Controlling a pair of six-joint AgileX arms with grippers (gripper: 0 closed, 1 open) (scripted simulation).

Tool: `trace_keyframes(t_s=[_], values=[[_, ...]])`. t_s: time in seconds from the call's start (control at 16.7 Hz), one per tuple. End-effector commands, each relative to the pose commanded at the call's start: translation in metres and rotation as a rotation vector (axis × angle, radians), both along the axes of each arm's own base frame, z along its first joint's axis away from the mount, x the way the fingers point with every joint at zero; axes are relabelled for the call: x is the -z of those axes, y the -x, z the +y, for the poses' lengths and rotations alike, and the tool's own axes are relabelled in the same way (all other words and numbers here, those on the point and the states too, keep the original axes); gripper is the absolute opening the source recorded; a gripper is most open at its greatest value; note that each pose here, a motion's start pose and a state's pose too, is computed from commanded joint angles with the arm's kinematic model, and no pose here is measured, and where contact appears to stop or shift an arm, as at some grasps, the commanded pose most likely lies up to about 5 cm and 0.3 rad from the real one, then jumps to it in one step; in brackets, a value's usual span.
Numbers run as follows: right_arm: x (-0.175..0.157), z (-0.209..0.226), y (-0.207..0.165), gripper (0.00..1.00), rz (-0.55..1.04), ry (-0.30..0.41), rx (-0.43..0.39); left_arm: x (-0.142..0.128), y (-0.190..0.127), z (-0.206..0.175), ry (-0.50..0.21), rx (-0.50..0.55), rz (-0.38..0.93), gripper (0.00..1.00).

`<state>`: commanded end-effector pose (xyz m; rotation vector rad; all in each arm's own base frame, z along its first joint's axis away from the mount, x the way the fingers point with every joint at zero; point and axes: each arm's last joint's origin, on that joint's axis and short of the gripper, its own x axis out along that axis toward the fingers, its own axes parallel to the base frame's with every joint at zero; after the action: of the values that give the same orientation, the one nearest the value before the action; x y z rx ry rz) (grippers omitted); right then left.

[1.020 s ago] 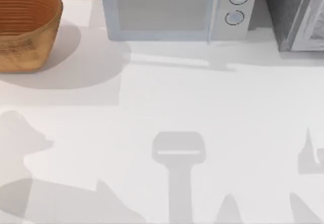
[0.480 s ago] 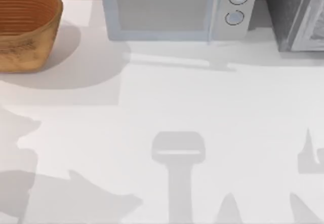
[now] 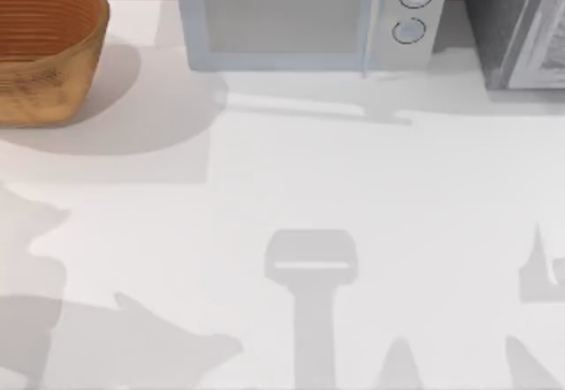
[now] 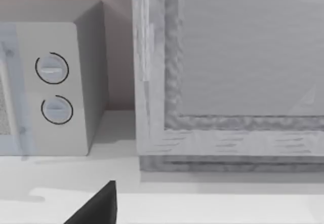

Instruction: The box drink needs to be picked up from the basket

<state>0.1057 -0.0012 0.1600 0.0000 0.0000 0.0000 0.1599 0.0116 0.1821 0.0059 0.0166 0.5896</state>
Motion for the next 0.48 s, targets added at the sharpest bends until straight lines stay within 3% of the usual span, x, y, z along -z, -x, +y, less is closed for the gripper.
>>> trace_keyframes(t_s=[0.48], values=[[0.0, 0.0, 0.0, 1.0, 0.0, 0.0, 0.0, 0.018, -0.022, 0.011, 0.002, -0.007, -0.018, 0.0]])
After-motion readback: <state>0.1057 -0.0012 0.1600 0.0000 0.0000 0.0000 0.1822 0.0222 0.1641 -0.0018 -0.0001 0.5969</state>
